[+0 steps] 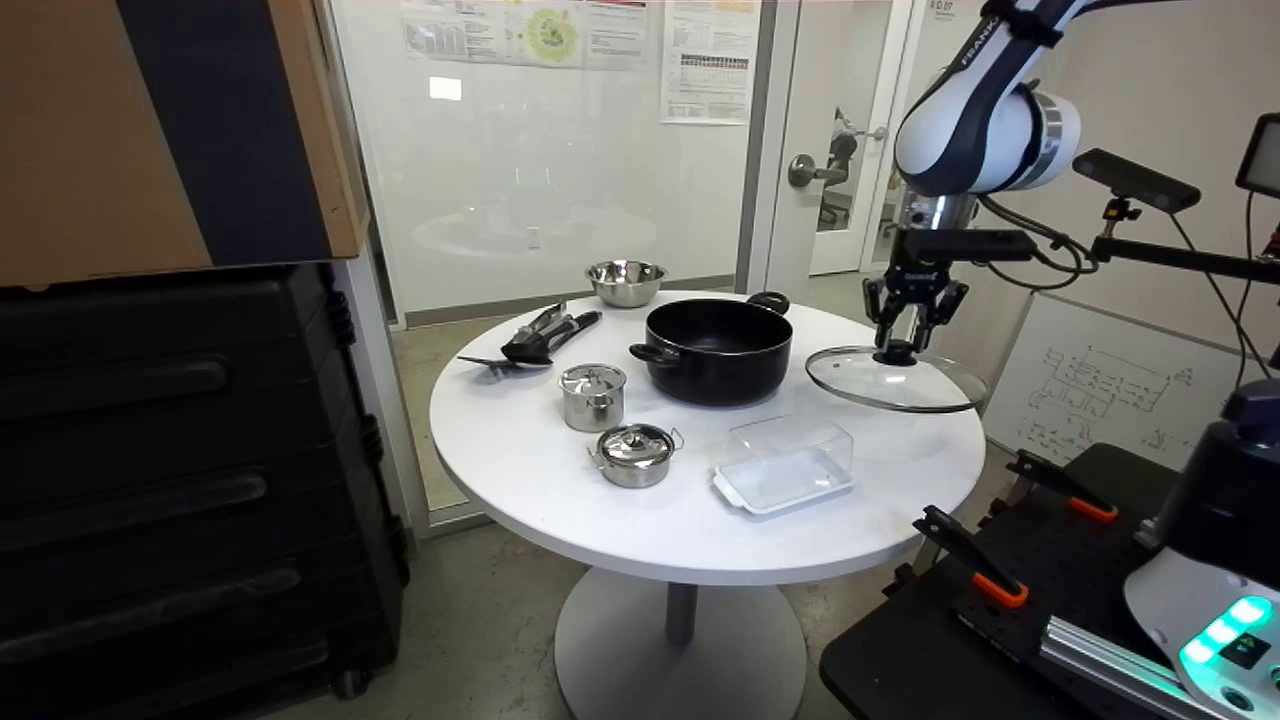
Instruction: Put the silver lid on the small pot, take the glass lid off the large pot, then put the silver lid from the smallest pot on the table
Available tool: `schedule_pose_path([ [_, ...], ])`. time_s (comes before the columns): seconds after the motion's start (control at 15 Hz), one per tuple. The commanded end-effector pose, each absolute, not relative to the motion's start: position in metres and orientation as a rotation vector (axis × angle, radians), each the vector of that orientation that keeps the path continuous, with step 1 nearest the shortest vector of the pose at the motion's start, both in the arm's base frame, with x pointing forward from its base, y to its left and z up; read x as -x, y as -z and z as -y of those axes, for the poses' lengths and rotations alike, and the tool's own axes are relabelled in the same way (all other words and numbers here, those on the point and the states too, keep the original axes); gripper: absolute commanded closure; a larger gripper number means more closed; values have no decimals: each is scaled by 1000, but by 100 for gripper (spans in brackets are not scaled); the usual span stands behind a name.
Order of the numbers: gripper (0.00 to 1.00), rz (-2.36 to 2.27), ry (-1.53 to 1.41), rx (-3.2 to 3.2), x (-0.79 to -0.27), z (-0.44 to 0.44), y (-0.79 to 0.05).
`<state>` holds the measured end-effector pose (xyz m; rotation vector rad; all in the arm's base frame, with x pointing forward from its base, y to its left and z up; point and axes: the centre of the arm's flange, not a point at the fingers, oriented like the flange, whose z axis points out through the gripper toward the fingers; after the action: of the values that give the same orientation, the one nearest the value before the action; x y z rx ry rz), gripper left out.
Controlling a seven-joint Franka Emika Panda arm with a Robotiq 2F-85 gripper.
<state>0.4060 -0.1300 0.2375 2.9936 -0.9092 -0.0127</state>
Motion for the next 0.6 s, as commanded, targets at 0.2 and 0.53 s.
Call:
schedule_pose_path([
  [0.2,76,891,78,-2944,-450,129,-200],
  [0.53,76,867,106,-2933,-460,124,-185],
])
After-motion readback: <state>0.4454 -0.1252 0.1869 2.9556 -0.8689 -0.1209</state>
